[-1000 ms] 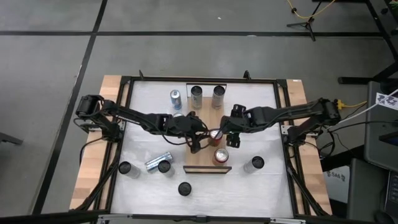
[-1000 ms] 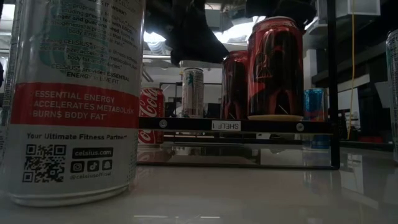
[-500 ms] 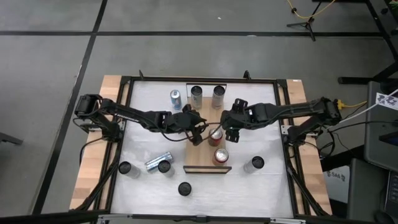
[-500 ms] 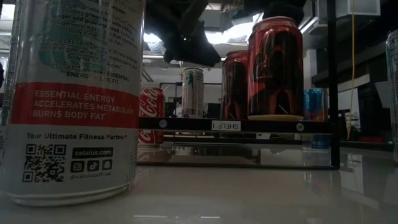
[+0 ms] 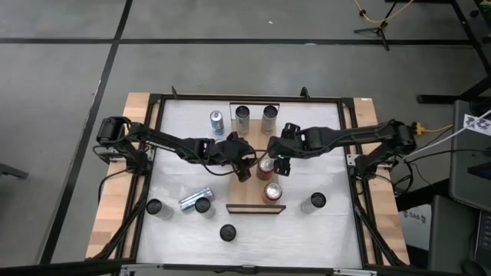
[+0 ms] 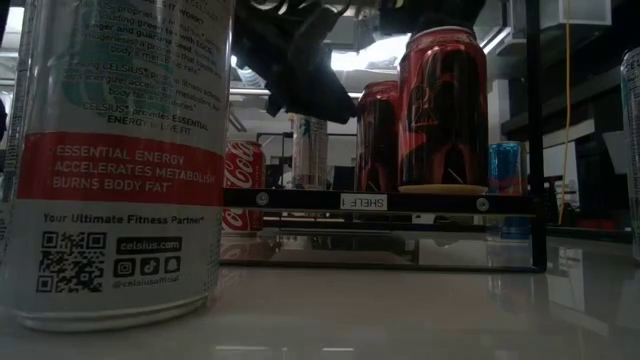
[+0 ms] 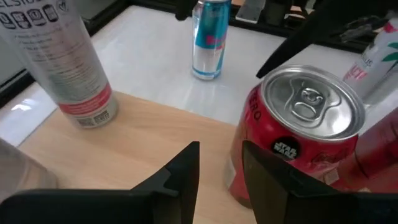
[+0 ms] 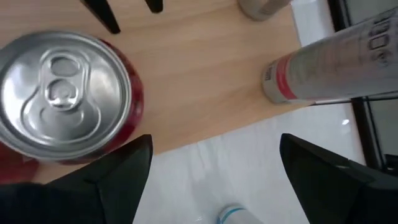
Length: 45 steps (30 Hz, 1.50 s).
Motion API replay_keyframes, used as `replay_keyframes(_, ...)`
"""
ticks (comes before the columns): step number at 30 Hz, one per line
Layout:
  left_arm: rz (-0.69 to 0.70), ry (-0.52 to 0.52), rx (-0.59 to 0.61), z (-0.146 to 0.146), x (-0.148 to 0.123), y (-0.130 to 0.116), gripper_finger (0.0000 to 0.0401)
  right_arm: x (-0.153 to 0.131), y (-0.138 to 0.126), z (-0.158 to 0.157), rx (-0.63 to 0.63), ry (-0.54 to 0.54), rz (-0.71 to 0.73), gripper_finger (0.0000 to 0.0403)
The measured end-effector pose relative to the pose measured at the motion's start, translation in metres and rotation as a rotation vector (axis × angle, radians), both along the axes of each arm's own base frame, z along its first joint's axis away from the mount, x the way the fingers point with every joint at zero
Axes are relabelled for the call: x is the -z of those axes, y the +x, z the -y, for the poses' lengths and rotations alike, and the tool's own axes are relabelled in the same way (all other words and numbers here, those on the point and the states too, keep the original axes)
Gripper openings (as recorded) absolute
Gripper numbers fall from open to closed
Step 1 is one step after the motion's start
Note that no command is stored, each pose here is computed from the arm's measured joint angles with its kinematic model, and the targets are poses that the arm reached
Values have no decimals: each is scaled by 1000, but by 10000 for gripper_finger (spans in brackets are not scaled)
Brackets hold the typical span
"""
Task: Place canned beverage on shelf
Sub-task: Put the red black soda can on the shelf aligned with the other red black soda can
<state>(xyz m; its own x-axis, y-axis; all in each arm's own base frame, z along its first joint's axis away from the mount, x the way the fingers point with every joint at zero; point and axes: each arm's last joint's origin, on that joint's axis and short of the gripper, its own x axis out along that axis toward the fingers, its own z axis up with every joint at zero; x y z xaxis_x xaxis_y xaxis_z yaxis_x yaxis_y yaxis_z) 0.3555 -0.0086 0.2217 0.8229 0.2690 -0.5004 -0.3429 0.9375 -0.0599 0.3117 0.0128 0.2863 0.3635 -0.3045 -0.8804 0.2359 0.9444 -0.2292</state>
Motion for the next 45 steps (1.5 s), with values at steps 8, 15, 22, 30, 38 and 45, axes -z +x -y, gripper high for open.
replay_keyframes(8,2,-11,38,9,0,0,111,1,0,-2,-25,58,-11,344)
replay_keyframes(15,8,-26,70,13,-1,0,111,1,0,-3,-40,104,-12,344)
replay_keyframes(22,13,-32,93,20,-1,0,111,1,0,-5,-56,147,-14,344)
replay_keyframes(30,62,-34,112,27,-5,2,111,2,0,-6,-75,203,-18,344)
replay_keyframes(38,63,-34,110,27,-5,2,111,2,-1,-12,-97,244,-21,344)
replay_keyframes(45,64,-33,111,27,-5,2,111,2,-2,-23,-101,212,-24,344)
